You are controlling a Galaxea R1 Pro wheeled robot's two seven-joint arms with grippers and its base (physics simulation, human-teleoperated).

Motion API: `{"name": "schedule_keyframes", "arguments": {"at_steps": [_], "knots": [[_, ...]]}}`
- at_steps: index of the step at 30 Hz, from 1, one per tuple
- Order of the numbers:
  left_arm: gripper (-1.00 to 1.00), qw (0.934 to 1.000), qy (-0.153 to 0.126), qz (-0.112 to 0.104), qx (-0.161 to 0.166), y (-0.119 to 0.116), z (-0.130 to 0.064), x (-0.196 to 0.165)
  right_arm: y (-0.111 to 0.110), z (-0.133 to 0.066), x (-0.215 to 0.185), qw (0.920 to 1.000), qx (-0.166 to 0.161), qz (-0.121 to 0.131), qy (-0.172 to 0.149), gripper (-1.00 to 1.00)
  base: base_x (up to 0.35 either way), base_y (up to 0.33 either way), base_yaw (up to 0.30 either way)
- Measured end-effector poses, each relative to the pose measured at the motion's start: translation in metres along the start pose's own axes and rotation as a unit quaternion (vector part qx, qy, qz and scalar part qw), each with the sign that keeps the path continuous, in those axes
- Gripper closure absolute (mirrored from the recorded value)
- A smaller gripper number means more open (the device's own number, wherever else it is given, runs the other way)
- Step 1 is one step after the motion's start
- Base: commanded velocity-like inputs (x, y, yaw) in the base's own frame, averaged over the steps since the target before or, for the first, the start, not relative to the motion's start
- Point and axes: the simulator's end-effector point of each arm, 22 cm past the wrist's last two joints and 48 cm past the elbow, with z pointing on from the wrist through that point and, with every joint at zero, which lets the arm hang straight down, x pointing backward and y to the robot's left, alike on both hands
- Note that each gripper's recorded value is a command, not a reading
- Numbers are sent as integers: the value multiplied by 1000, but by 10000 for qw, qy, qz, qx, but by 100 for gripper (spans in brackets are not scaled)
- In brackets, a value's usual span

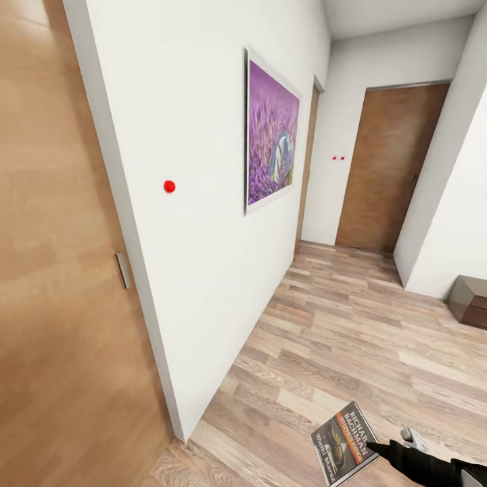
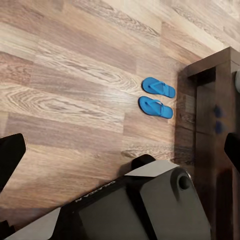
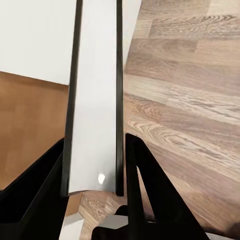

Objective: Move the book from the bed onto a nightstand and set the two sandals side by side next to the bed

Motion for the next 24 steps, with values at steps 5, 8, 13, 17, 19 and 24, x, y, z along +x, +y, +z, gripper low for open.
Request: {"name": "schedule_keyframes", "arguments": {"at_steps": [5, 8, 13, 17, 19, 24], "knots": [[-100, 10000, 5, -1, -2, 0, 0, 0, 0, 0, -1, 10000, -10, 20, -24, 100, 58, 31, 0], [-100, 10000, 3, 1, -3, 0, 0, 0, 0, 0, 0, 10000, -4, 8, -7, 100, 179, 5, 0], [-100, 10000, 1, 1, -1, 0, 0, 0, 1, 0, -1, 10000, -9, 14, -16, 100, 294, 1, 0], [-100, 10000, 1, 1, 1, 0, 0, 0, 0, 0, -1, 10000, -8, 11, -14, 100, 323, 0, 0], [-100, 10000, 1, 2, 3, 0, 0, 0, 0, 0, -1, 10000, -8, 11, -13, 100, 325, 0, 0], [-100, 10000, 0, 2, -2, 0, 0, 0, 1, 0, -1, 10000, -10, 19, -21, 100, 188, 0, 0]]}}
